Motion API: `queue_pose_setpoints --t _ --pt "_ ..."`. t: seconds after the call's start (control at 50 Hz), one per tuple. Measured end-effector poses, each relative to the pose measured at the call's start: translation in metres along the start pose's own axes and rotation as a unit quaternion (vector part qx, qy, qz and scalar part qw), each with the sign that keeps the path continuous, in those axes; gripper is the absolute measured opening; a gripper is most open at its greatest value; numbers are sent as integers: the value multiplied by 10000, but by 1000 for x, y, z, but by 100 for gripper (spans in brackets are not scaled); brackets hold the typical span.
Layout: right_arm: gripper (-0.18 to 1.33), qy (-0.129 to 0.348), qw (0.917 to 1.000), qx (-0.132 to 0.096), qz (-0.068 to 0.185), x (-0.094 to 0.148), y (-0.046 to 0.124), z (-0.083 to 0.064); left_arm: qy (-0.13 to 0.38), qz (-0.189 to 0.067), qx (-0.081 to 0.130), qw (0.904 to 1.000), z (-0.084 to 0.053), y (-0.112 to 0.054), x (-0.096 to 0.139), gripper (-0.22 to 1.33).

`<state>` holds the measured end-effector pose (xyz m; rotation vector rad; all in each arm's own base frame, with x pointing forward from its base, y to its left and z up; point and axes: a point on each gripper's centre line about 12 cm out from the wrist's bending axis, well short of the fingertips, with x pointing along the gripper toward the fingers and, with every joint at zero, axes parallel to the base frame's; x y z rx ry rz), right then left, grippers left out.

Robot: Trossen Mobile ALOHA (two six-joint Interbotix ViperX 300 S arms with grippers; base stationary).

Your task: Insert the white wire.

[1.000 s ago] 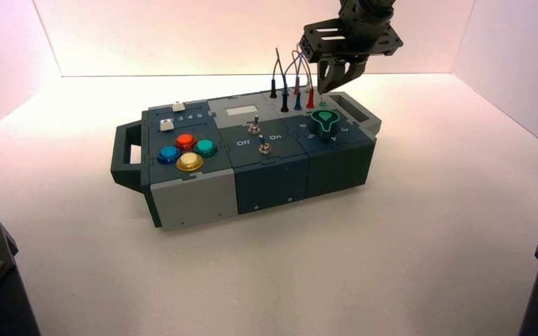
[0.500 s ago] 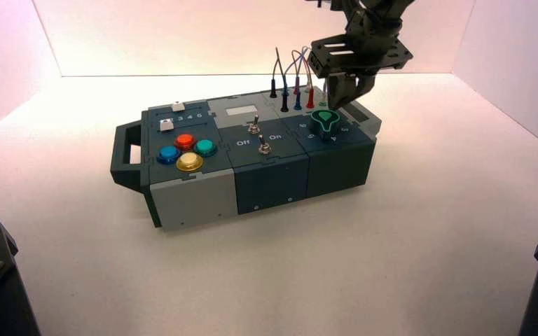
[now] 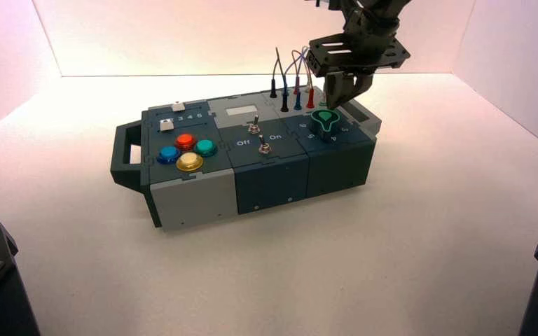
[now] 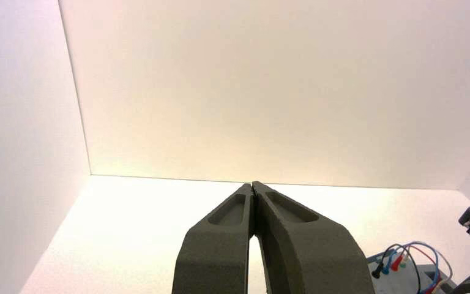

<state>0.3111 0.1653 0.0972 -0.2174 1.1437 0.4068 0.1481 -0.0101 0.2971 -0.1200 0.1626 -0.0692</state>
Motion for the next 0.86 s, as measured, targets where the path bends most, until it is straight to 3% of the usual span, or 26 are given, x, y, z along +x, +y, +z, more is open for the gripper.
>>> queue_pose_setpoints --t 0.28,0.34,0.36,0.4,0.48,0.86 --pt "-14 -145 9999 -13 15 -22 1 2 8 0 0 10000 0 0 0 -16" --pt "-6 -183 9998 -6 18 -26 1 4 0 -2 -7 10000 0 0 0 -16" --pt "0 -199 9998 -6 20 -27 1 4 -8 -1 0 10000 0 0 0 -16" --pt "28 -260 9997 -14 27 -32 2 6 0 0 0 10000 0 0 0 -16" --pt "60 -357 9993 -44 53 -38 5 8 8 -3 -15 10000 0 0 0 -16" --pt "60 -779 9968 -53 158 -60 12 18 14 9 6 10000 0 0 0 -16"
